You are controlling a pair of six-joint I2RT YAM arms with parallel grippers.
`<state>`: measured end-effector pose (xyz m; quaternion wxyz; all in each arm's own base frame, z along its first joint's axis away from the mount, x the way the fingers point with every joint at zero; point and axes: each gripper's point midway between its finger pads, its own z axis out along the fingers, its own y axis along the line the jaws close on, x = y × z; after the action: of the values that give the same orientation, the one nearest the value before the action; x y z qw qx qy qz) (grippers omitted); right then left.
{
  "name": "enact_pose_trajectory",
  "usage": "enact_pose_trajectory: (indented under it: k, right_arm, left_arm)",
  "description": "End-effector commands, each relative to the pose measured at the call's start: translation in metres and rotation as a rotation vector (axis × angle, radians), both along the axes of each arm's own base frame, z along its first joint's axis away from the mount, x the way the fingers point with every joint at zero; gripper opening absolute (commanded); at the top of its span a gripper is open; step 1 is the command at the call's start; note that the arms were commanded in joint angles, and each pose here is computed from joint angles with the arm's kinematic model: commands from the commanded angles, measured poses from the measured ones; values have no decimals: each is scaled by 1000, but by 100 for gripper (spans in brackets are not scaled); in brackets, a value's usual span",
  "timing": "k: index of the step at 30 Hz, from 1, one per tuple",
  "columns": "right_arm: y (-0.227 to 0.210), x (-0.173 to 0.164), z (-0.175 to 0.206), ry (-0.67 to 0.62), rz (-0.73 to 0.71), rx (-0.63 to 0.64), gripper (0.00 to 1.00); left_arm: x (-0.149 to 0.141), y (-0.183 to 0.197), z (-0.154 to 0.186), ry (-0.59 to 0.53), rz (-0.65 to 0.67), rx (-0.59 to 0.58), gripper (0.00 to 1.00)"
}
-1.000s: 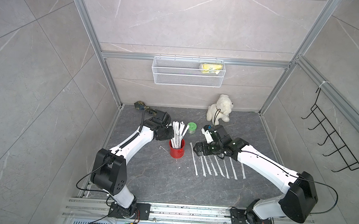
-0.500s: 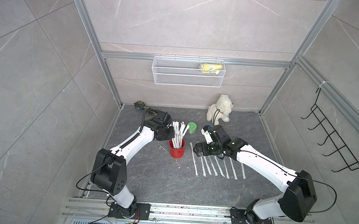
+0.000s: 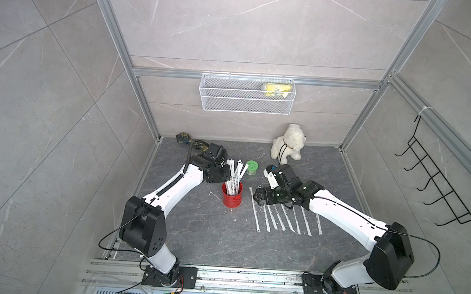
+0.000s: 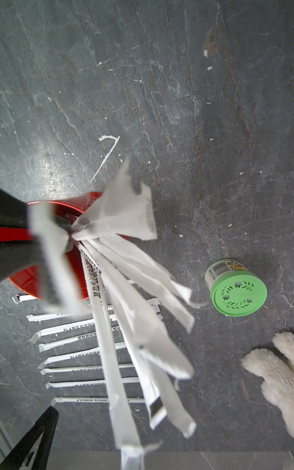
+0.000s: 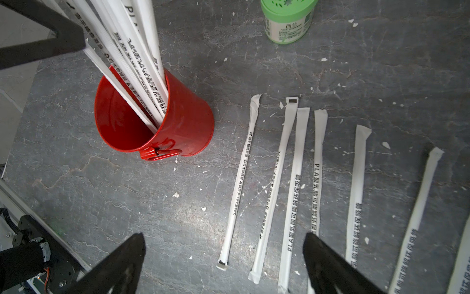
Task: Take the straws out of the storage container
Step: Pick up the straw from the container, then place the straw at the center of the board.
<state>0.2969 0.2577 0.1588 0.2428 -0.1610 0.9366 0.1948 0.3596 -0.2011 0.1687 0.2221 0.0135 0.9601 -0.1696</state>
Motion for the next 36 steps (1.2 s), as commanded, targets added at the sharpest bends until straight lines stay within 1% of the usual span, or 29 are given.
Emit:
enact_pose_trajectory:
  k: [1,7,16,25,28,30,32,34,36]
  right_arm:
    - [4,0,3,1,15,-2,100]
    - [7,2,7,-2,19,10,100]
    - [12,3,17,-9,27,37,100]
    - [14,0,27,-18,44,54,100]
    - [14,0,30,-23,47,54,100]
    - [14,-1,31,-19,53,49,100]
    - [12,-1,31,-19,55,43,100]
    - [11,-3,31,-16,57,40,100]
    - [11,-4,32,-14,60,39,100]
  left_arm:
    - [-5,4,29,-56,-26,15,13]
    - [-13,13,55,-85,-42,48,13]
    - [-31,28,114,-152,-71,84,12]
    - [-53,57,174,-234,-56,157,12]
    - [-59,68,187,-260,-47,193,11]
    - [-60,76,190,-258,-39,240,11]
    - [-58,84,185,-234,-30,290,11]
    - [-55,91,173,-179,-18,337,11]
    - [-52,94,158,-114,-16,357,11]
